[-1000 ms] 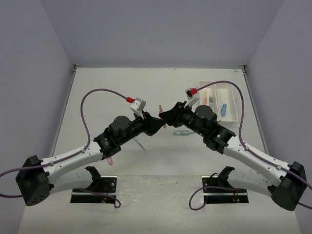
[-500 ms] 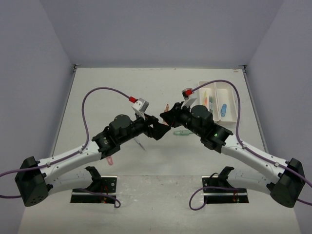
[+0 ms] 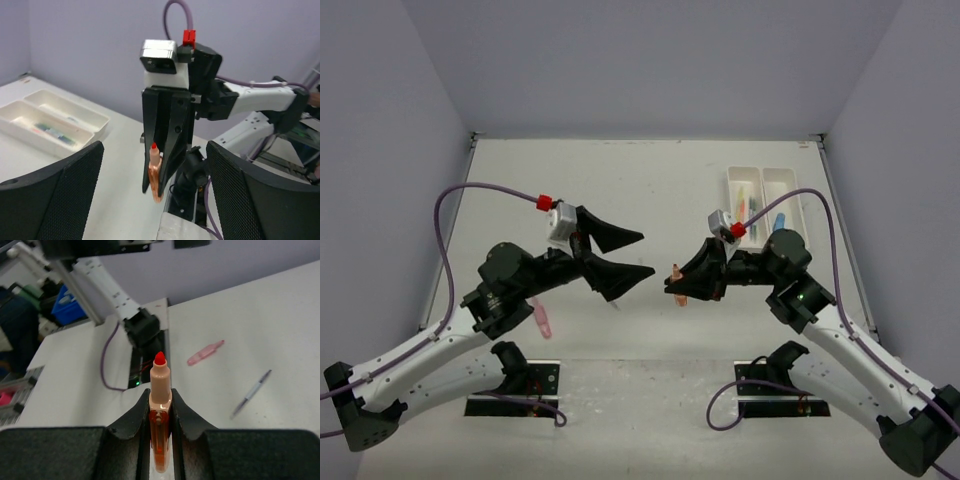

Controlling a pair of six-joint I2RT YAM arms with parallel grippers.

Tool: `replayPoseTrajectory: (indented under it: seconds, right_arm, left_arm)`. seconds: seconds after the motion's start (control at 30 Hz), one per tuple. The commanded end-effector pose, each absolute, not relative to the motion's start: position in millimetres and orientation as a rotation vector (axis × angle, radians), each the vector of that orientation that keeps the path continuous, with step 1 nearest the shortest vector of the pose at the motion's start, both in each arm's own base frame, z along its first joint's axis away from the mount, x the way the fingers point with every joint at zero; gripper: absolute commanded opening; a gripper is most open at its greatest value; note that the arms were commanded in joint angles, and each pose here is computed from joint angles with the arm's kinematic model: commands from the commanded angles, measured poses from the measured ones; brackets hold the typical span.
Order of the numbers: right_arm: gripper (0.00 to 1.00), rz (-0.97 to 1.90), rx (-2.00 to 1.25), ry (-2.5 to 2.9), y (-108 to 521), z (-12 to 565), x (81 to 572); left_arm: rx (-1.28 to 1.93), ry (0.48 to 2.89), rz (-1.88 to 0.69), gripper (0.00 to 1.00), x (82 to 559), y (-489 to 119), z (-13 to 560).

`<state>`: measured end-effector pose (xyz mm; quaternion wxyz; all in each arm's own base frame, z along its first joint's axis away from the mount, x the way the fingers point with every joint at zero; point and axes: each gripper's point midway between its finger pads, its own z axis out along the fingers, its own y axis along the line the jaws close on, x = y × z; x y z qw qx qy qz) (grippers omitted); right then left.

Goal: Sort the stationery into containers
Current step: Close the pen cap on the pen.

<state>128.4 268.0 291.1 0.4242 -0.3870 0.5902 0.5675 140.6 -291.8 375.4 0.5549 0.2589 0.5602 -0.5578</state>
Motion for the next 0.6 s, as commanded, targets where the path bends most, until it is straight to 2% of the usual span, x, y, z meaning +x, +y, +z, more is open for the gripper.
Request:
replayPoseTrajectory:
  seconds: [0.0,0.33,0.47,0.57]
  right_arm:
    - [0.0,1.588,-1.286,1.236,260,309,70]
    - [0.0,1.587,-1.271,1.237,268,323,67]
    - [0.0,1.561,-1.229,1.258,271,329,75]
    - [0.0,1.555,-1.212,1.27,272,332,79]
  left_arm:
    - [0.778,1.205,-1.459,0.83,117,-313,395]
    - [0.925,1.149,-1.615,0.68,96,-331,384]
    - [0.958,1.127,-1.655,0.65,87,-330,379]
    - [0.959,1.14,-1.656,0.57,87,-331,374]
